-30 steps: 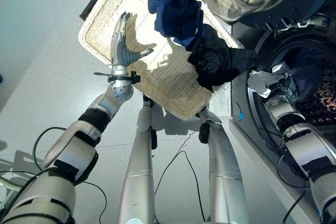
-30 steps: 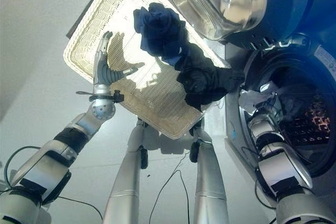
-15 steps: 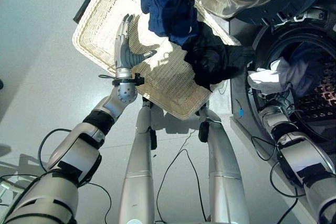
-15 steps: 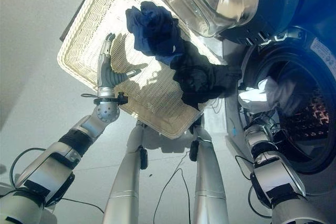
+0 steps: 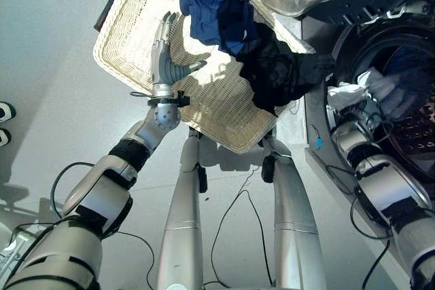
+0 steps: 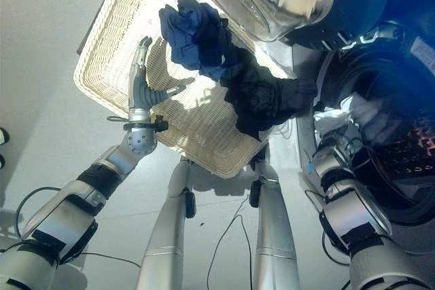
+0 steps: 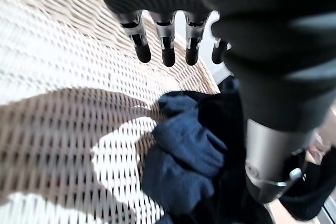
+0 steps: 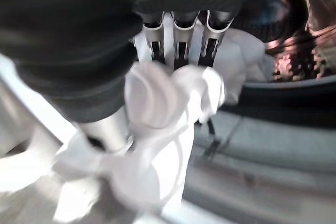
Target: Put the clothes into the washing machine.
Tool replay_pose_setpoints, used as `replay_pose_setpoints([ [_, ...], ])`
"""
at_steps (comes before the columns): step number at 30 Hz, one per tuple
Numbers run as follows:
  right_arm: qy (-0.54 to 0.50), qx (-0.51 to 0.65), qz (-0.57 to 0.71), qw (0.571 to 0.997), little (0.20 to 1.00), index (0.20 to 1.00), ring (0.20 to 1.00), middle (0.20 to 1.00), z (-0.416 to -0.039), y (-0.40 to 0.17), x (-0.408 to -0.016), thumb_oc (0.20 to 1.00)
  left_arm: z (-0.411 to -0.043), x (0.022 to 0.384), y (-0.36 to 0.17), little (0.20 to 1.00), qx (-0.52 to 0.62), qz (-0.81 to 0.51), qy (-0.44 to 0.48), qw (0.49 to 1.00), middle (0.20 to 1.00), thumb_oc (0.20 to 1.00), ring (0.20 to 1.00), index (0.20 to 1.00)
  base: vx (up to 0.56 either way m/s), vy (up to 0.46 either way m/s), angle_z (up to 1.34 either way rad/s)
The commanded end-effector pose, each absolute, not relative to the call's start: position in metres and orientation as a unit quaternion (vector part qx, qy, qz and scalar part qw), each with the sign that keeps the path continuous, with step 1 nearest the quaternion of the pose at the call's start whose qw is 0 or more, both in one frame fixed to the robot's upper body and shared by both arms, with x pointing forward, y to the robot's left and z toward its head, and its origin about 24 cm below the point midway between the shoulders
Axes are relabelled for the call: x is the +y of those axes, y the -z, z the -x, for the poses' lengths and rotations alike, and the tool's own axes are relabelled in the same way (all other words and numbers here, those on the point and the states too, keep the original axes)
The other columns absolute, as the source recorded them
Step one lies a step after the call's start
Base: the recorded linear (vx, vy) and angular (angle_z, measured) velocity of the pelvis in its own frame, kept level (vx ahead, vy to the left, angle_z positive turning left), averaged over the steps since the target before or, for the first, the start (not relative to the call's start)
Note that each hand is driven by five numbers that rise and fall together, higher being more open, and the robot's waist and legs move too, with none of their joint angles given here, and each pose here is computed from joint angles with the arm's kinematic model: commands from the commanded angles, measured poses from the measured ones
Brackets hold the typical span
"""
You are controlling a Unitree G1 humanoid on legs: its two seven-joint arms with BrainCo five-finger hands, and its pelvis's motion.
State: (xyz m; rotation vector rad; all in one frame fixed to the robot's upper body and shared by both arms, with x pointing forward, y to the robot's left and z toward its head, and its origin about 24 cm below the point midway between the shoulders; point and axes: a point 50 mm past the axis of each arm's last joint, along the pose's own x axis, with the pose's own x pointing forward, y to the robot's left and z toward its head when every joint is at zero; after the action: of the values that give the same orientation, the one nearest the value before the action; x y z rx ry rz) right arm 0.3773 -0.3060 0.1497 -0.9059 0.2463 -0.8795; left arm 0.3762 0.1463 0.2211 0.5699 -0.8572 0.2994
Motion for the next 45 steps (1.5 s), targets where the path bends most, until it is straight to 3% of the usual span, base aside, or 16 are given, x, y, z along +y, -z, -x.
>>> replay_pose_setpoints([
  [1, 0.412, 0.142, 0.46, 0.774, 0.2, 0.2, 0.2, 0.2, -0.365, -0.143, -0.327, 0.2, -0.374, 0.14, -0.236, 1.0, -0.436, -0.237, -0.152, 0.855, 1.0, 1.0, 1.0, 1.0, 0.0, 0.0, 0.0],
  [24, 0.41, 0.151, 0.437, 0.786, 0.2, 0.2, 0.2, 0.2, -0.364, -0.143, -0.331, 0.2, -0.372, 0.142, -0.239, 1.0, -0.439, -0.238, -0.148, 0.853, 1.0, 1.0, 1.0, 1.0, 0.0, 0.0, 0.0],
  [27, 0.437, 0.159, 0.361, 0.808, 0.2, 0.2, 0.2, 0.2, -0.36, -0.141, -0.337, 0.2, -0.372, 0.144, -0.239, 1.0, -0.439, -0.239, -0.148, 0.853, 1.0, 1.0, 1.0, 1.0, 0.0, 0.0, 0.0],
  [28, 0.478, 0.163, 0.268, 0.821, 0.2, 0.2, 0.2, 0.2, -0.353, -0.142, -0.349, 0.2, -0.372, 0.149, -0.239, 1.0, -0.436, -0.244, -0.149, 0.853, 1.0, 1.0, 1.0, 1.0, 0.0, 0.0, 0.0],
  [31, 0.522, 0.155, 0.178, 0.819, 0.2, 0.2, 0.2, 0.2, -0.343, -0.147, -0.365, 0.2, -0.37, 0.157, -0.237, 1.0, -0.435, -0.251, -0.153, 0.851, 1.0, 1.0, 1.0, 1.0, 0.0, -0.016, 0.0],
  [32, 0.591, 0.122, 0.057, 0.795, 0.2, 0.2, 0.2, 0.2, -0.324, -0.156, -0.392, 0.2, -0.367, 0.166, -0.232, 1.0, -0.432, -0.262, -0.158, 0.848, 1.0, 1.0, 1.0, 1.0, 0.01, -0.064, -0.01],
  [33, 0.607, 0.113, 0.027, 0.786, 0.2, 0.2, 0.2, 0.2, -0.317, -0.158, -0.401, 0.2, -0.365, 0.17, -0.23, 1.0, -0.432, -0.266, -0.16, 0.846, 1.0, 1.0, 1.0, 1.0, 0.01, -0.059, -0.01],
  [38, 0.636, 0.092, -0.032, 0.765, 0.2, 0.2, 0.2, 0.2, -0.304, -0.156, -0.413, 0.2, -0.362, 0.175, -0.224, 1.0, -0.43, -0.273, -0.163, 0.845, 1.0, 1.0, 1.0, 1.0, 0.0, -0.029, 0.01],
  [39, 0.696, 0.033, -0.147, 0.702, 0.2, 0.2, 0.2, 0.2, -0.276, -0.158, -0.436, 0.2, -0.355, 0.188, -0.218, 1.0, -0.428, -0.288, -0.172, 0.839, 1.0, 1.0, 1.0, 1.0, -0.02, -0.053, -0.01],
  [41, 0.696, 0.033, -0.147, 0.702, 0.2, 0.2, 0.2, 0.2, -0.276, -0.158, -0.436, 0.2, -0.355, 0.188, -0.218, 1.0, -0.428, -0.288, -0.172, 0.839, 1.0, 1.0, 1.0, 1.0, -0.01, -0.043, -0.02],
  [42, 0.741, -0.033, -0.228, 0.631, 0.2, 0.2, 0.2, 0.2, -0.241, -0.163, -0.461, 0.2, -0.351, 0.2, -0.214, 1.0, -0.426, -0.304, -0.183, 0.833, 1.0, 1.0, 1.0, 1.0, 0.0, 0.0, 0.0],
  [43, 0.761, -0.078, -0.237, 0.599, 0.2, 0.2, 0.2, 0.2, -0.222, -0.177, -0.475, 0.2, -0.352, 0.207, -0.222, 1.0, -0.427, -0.311, -0.187, 0.828, 1.0, 1.0, 1.0, 1.0, -0.02, -0.03, -0.01],
  [45, 0.768, -0.098, -0.235, 0.587, 0.2, 0.2, 0.2, 0.2, -0.212, -0.188, -0.484, 0.2, -0.354, 0.212, -0.232, 1.0, -0.431, -0.319, -0.186, 0.823, 1.0, 1.0, 1.0, 1.0, 0.0, 0.0, 0.0],
])
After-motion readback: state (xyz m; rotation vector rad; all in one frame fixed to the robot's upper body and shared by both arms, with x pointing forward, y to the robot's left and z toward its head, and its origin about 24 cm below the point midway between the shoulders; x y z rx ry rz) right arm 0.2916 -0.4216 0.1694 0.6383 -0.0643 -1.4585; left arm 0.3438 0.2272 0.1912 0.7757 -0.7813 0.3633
